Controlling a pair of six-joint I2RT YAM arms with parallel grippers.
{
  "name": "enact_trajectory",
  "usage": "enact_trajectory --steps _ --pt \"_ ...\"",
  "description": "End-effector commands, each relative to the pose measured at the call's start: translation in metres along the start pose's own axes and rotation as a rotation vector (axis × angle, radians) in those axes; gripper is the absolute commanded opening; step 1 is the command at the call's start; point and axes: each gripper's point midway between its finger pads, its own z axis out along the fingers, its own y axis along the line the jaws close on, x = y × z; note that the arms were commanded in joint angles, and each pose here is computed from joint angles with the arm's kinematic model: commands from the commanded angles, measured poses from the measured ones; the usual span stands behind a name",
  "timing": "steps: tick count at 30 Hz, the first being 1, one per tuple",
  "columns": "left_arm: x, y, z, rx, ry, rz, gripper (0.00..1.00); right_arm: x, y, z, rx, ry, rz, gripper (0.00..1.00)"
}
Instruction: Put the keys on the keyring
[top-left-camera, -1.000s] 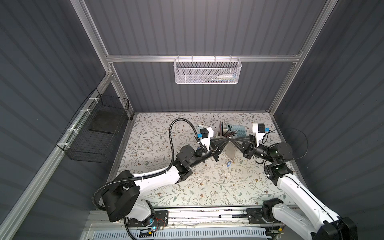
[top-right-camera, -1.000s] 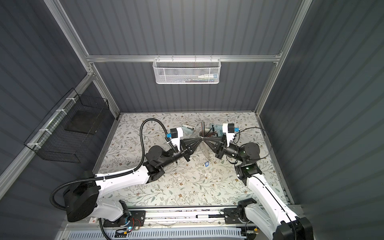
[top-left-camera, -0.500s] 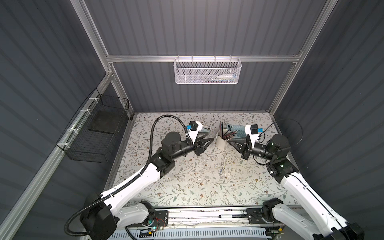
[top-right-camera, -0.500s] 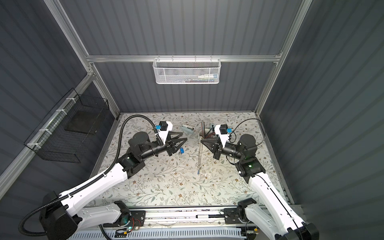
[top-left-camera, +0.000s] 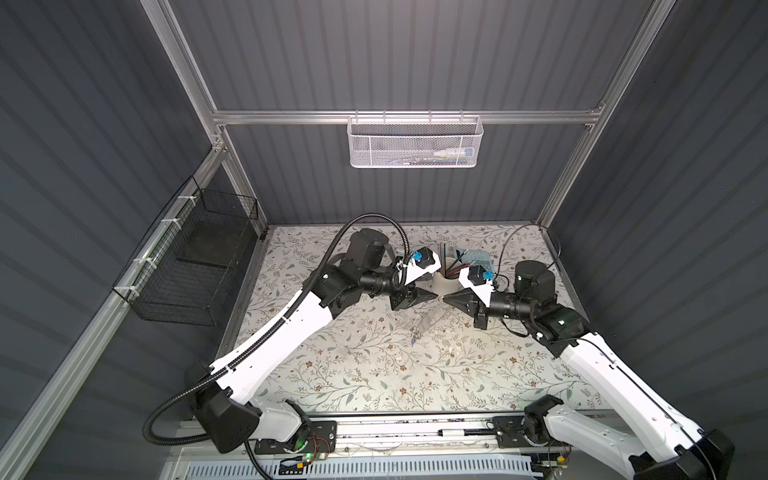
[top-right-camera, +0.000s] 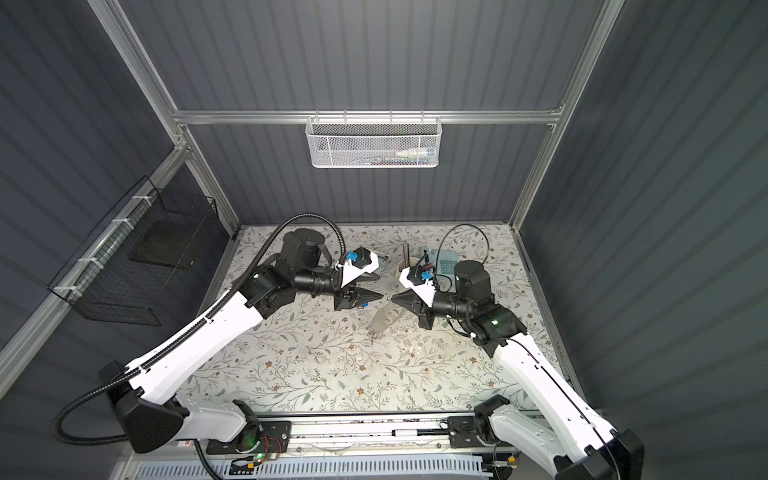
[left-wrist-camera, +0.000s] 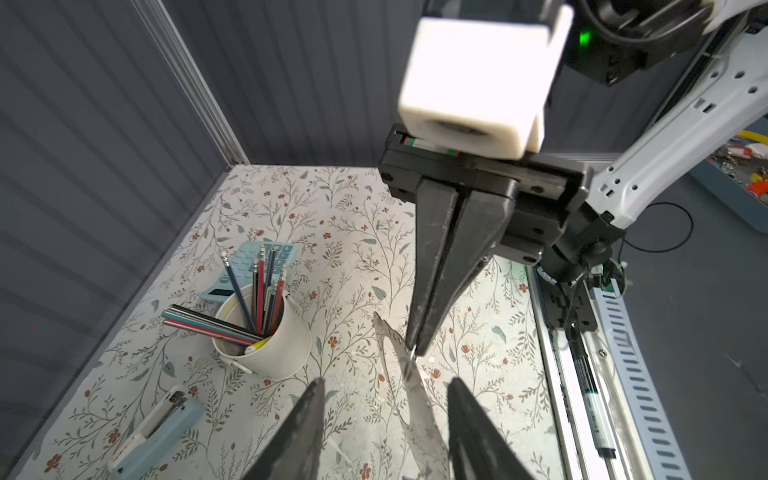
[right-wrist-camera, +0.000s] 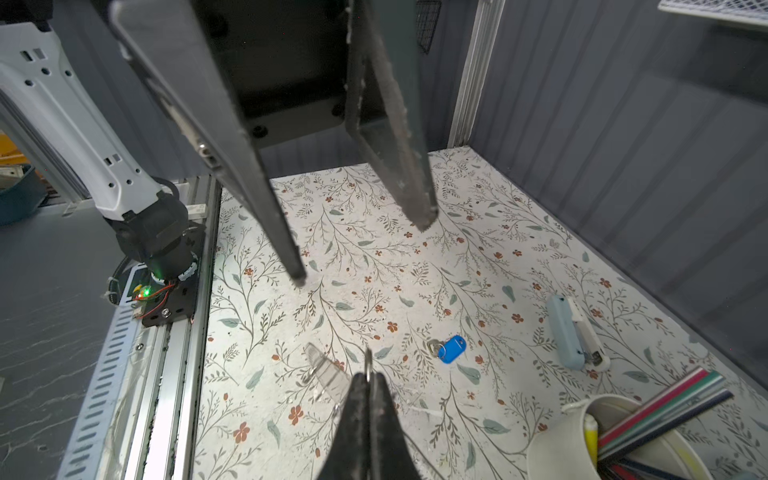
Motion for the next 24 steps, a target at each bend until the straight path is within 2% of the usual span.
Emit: enact_trajectory --steps 1,4,18,24 --pt "0.004 -0.016 -0.002 0.077 0.041 0.028 0.45 -0.012 0.006 -0.004 -0.019 -0.017 -0.059 0.0" --pt "0.003 -0.017 0.001 0.083 0.044 0.036 0.4 -0.014 0.008 -0.004 -0.031 -0.026 -0.056 0.0" --pt "0.009 -0.019 0.019 0.121 0.087 0.044 0.3 -0.017 0.009 -0.003 -0.047 -0.046 -0.053 0.0" --pt "0.013 -0.018 0.026 0.12 0.106 0.043 0.2 -0.018 0.009 -0.003 -0.048 -0.051 -0.049 0.0"
